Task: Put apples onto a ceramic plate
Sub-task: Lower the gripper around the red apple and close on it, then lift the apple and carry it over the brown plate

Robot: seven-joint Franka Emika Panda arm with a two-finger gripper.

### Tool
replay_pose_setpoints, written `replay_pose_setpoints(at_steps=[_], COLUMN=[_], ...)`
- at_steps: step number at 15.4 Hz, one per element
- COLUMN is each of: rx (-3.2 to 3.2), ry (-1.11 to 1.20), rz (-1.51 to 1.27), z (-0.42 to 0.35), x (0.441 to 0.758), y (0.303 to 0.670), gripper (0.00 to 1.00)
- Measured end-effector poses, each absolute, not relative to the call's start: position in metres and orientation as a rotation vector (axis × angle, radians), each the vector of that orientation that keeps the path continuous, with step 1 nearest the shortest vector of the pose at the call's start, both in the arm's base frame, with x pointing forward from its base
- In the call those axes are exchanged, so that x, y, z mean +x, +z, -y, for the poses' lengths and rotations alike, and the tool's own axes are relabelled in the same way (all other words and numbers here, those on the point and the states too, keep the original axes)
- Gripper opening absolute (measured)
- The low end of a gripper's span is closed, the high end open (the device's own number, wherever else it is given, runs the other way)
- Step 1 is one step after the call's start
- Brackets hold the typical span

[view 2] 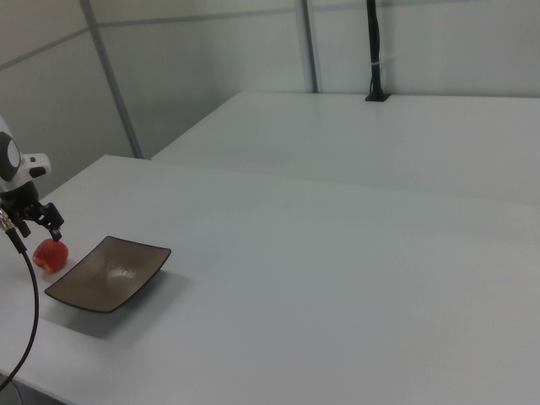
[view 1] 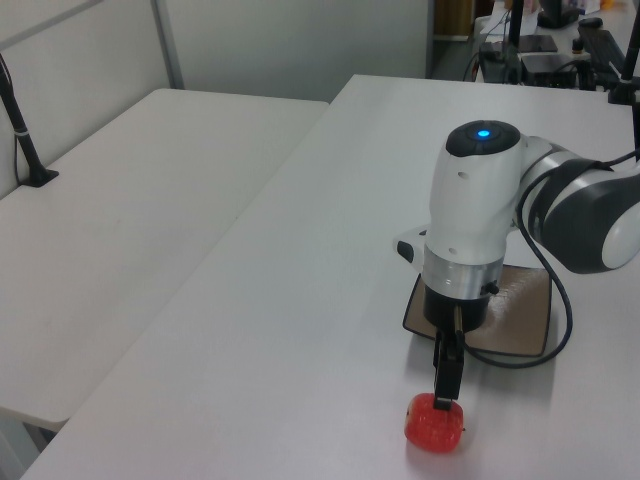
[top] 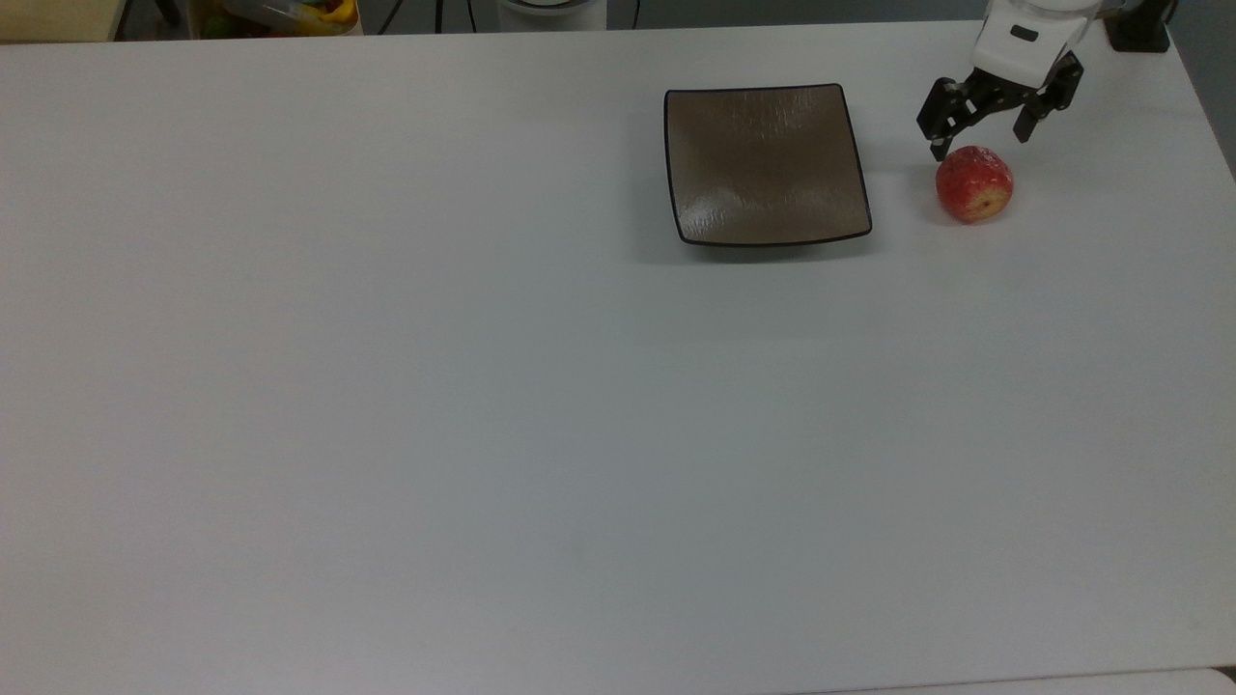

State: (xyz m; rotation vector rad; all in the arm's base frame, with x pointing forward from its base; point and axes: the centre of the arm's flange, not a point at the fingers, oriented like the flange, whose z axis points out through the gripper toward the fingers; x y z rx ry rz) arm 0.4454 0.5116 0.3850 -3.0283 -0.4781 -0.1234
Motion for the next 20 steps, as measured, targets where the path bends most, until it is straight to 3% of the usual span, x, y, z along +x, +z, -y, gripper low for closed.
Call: replay_pose_setpoints(at_steps=[11,12,14,20], rx=[-3.052,-3.049,-3.053,-3.053], ry=[-0.141,-0.151,-0.171,-0.187], rz=[0.5,0.509,0.527,0.486], z=[-0.527,-0.529,-0.532,-0.535], x=[0.455,0.455,0.452,0.453], y=[0.343,0.34,0.338,0.343], gripper=[1.0,0.97,0.74,0.7])
